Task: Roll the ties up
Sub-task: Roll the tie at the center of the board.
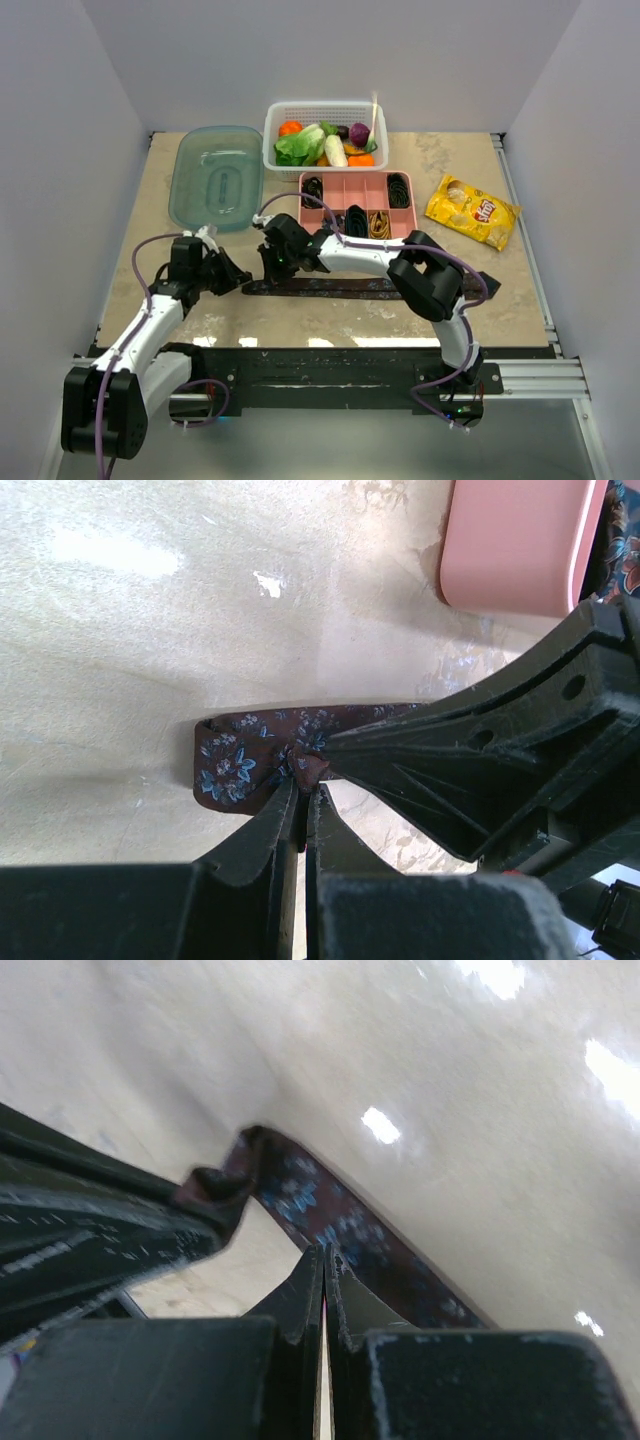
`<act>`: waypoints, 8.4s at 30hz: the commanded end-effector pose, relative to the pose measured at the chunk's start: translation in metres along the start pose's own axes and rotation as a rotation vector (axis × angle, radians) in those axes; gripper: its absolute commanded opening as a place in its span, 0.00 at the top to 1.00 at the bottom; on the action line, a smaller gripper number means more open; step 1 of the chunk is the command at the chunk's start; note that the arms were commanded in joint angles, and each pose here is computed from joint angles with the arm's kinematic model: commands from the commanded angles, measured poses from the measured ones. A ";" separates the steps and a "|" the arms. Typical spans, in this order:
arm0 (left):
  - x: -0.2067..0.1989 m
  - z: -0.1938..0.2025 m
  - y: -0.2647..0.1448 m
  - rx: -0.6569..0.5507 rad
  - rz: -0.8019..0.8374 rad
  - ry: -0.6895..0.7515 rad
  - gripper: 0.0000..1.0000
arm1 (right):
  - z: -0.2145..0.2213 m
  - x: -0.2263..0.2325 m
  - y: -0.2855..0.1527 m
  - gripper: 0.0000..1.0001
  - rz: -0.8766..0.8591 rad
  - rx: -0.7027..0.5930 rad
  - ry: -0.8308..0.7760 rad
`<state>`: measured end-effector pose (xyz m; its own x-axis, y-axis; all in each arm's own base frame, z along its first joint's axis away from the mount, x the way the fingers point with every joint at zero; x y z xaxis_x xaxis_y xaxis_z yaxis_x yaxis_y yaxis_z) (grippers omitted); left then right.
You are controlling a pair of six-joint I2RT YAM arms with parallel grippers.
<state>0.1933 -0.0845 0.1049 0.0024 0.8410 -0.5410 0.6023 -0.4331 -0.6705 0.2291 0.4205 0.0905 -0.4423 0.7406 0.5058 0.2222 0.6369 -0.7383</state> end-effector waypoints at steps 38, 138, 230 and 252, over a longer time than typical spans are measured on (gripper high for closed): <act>-0.002 0.023 0.031 0.046 0.041 0.070 0.55 | -0.024 0.017 -0.035 1.00 -0.068 -0.076 -0.046; 0.031 0.007 0.019 -0.135 -0.139 -0.073 0.57 | 0.023 -0.002 0.028 1.00 -0.047 0.169 -0.120; 0.009 -0.039 0.001 -0.110 -0.281 0.048 1.00 | -0.025 0.011 0.015 1.00 -0.056 0.088 -0.078; 0.018 -0.039 0.004 -0.175 -0.329 -0.001 1.00 | -0.039 0.027 -0.005 1.00 -0.105 0.030 -0.106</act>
<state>0.2141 -0.0625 0.0994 -0.2222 0.9119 -0.3451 0.6556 -0.1222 -0.7451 0.2484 0.4395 0.0922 -0.5144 0.6894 0.5099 0.1139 0.6443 -0.7562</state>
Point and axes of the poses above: each gripper's point midway between its finger pads, its own y axis out along the fingers, its own x axis along the line the jaws close on, z = x × y, the point moved 6 cm from there along -y, back along the fingers, and after that the axes turned 10 degrees about y, right-handed, at the moved point
